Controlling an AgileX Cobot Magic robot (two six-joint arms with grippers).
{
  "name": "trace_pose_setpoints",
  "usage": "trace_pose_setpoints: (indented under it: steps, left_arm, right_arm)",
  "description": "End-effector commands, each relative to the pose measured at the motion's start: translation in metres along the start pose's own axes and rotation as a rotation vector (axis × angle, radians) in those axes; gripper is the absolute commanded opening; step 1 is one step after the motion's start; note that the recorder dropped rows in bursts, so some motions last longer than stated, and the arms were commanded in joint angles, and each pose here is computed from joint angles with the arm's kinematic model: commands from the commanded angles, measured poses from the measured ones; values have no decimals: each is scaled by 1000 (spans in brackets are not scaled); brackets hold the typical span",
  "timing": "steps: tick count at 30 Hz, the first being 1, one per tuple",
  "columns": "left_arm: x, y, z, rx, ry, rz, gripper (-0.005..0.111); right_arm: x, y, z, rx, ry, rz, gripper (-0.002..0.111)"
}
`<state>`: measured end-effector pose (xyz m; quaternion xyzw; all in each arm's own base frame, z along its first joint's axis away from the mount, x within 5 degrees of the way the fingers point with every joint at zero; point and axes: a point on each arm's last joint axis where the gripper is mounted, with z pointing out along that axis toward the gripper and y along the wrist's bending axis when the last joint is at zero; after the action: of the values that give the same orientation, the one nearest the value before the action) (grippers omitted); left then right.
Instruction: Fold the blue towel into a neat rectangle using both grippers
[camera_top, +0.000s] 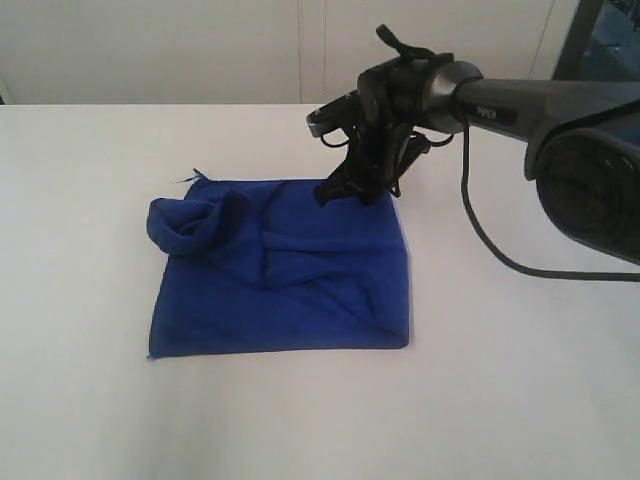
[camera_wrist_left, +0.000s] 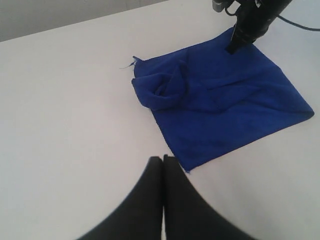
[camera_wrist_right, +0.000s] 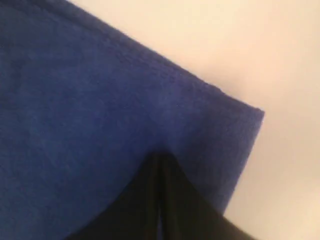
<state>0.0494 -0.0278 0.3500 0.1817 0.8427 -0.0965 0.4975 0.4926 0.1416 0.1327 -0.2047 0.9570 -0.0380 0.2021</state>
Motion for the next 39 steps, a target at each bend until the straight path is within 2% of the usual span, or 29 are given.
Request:
trace_pose_setpoints:
  steps: [1, 3, 7, 12, 16, 20, 23, 27, 30, 32, 39]
  left_arm:
    - [2, -1, 0, 9, 4, 1, 0]
    - [2, -1, 0, 9, 4, 1, 0]
    - [2, -1, 0, 9, 4, 1, 0]
    - [2, -1, 0, 9, 4, 1, 0]
    - [2, -1, 0, 9, 4, 1, 0]
    - [2, -1, 0, 9, 4, 1, 0]
    - [2, -1, 0, 9, 4, 1, 0]
    - [2, -1, 0, 9, 4, 1, 0]
    - [2, -1, 0, 9, 4, 1, 0]
    - [2, -1, 0, 9, 4, 1, 0]
    - [2, -1, 0, 9, 4, 1, 0]
  right_arm:
    - [18, -26, 20, 66, 110, 63, 0]
    - [30, -38, 15, 91, 229, 121, 0]
    - [50, -52, 4, 142, 445, 114, 0]
    - [54, -46, -27, 78, 432, 133, 0]
    - [64, -47, -63, 74, 423, 114, 0]
    - [53, -52, -107, 87, 280, 102, 0]
    - [43, -52, -93, 88, 141, 91, 0]
    - [52, -48, -52, 99, 118, 54, 0]
    - [67, -56, -18, 156, 169, 124, 0]
    - [72, -61, -11, 161, 184, 157, 0]
    - [97, -71, -15, 185, 438, 194, 0]
